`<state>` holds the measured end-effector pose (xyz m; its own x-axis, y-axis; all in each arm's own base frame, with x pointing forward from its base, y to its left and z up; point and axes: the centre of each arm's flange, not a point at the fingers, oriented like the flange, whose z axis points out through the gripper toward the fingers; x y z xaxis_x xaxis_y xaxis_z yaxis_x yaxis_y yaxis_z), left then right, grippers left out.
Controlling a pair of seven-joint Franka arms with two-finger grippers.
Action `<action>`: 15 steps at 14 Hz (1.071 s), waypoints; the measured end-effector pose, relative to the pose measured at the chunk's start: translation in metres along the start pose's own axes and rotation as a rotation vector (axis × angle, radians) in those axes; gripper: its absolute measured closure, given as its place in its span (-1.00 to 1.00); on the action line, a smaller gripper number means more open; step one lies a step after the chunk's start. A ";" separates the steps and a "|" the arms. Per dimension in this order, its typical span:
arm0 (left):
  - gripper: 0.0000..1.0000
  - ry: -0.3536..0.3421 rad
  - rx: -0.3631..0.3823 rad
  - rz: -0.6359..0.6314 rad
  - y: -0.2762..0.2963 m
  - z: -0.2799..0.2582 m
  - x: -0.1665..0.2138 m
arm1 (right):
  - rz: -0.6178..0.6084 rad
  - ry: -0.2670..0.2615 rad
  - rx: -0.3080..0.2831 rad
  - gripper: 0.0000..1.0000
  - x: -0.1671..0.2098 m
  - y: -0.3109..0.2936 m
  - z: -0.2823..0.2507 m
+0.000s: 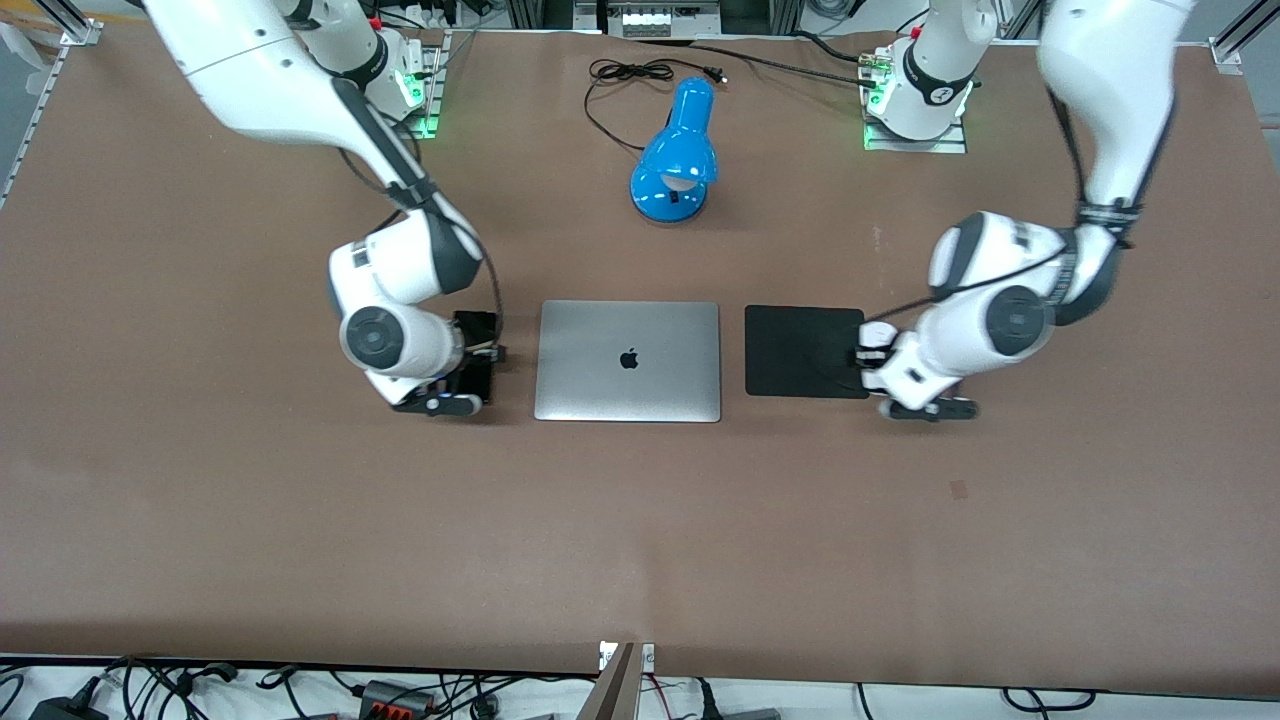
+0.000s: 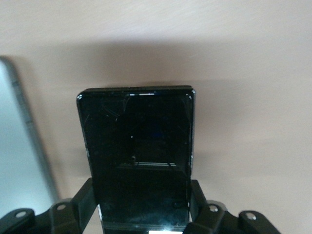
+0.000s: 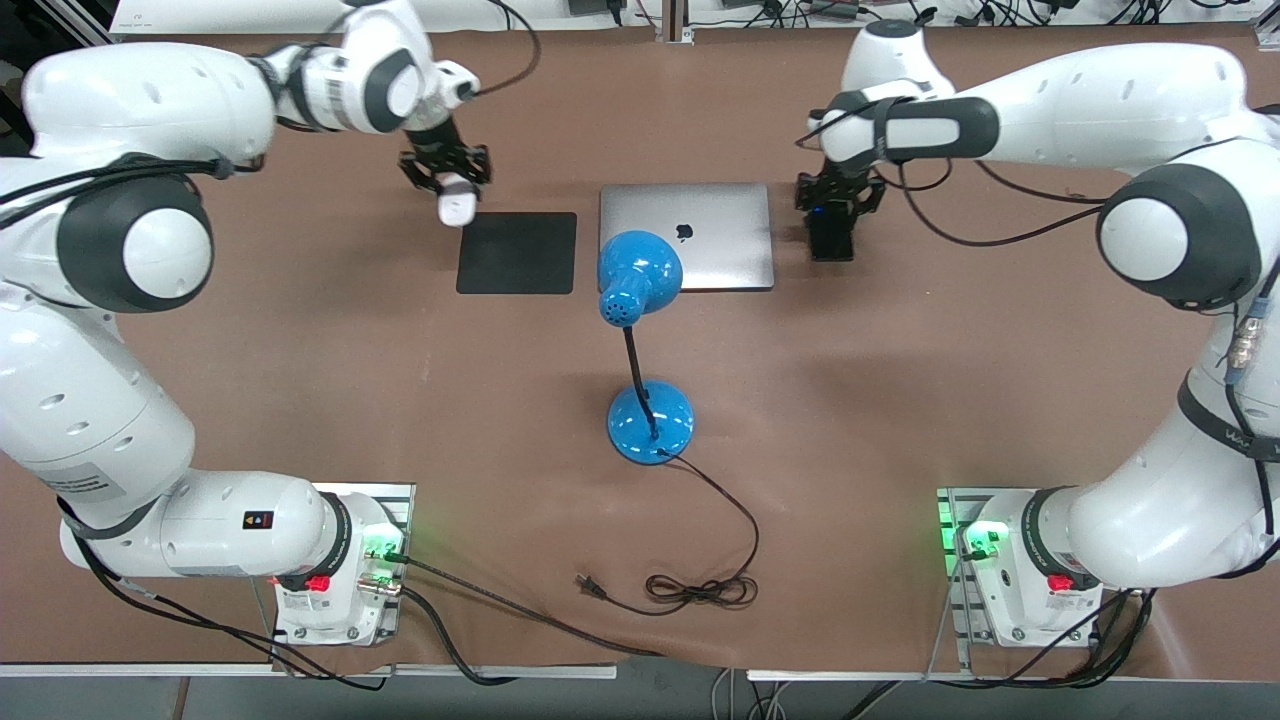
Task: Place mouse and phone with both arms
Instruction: 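Carry the phone beside the laptop while the left gripper carries the mouse, then lower the phone and mouse, open both grippers onto table and pad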
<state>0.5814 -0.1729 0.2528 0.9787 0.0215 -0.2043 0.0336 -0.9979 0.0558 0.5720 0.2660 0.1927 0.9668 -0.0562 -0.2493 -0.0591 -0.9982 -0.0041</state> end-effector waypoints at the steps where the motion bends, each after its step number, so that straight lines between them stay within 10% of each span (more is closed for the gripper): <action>1: -0.23 -0.003 0.002 0.007 0.016 0.010 -0.004 | -0.002 0.000 -0.001 -0.58 -0.005 -0.012 0.007; 10: -0.23 0.069 -0.037 0.028 0.035 0.080 -0.017 | 0.025 -0.004 0.001 -0.59 -0.006 -0.022 0.032; 15: -0.23 0.064 -0.037 0.027 0.034 0.085 -0.018 | 0.032 0.046 0.024 -1.00 0.000 -0.028 -0.003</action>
<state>0.5476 -0.2129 0.1749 0.9903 -0.0002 -0.1391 0.0134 -0.9952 0.0971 0.5739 0.2939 0.1957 0.9747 -0.0893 -0.2049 -0.0954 -0.9952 -0.0199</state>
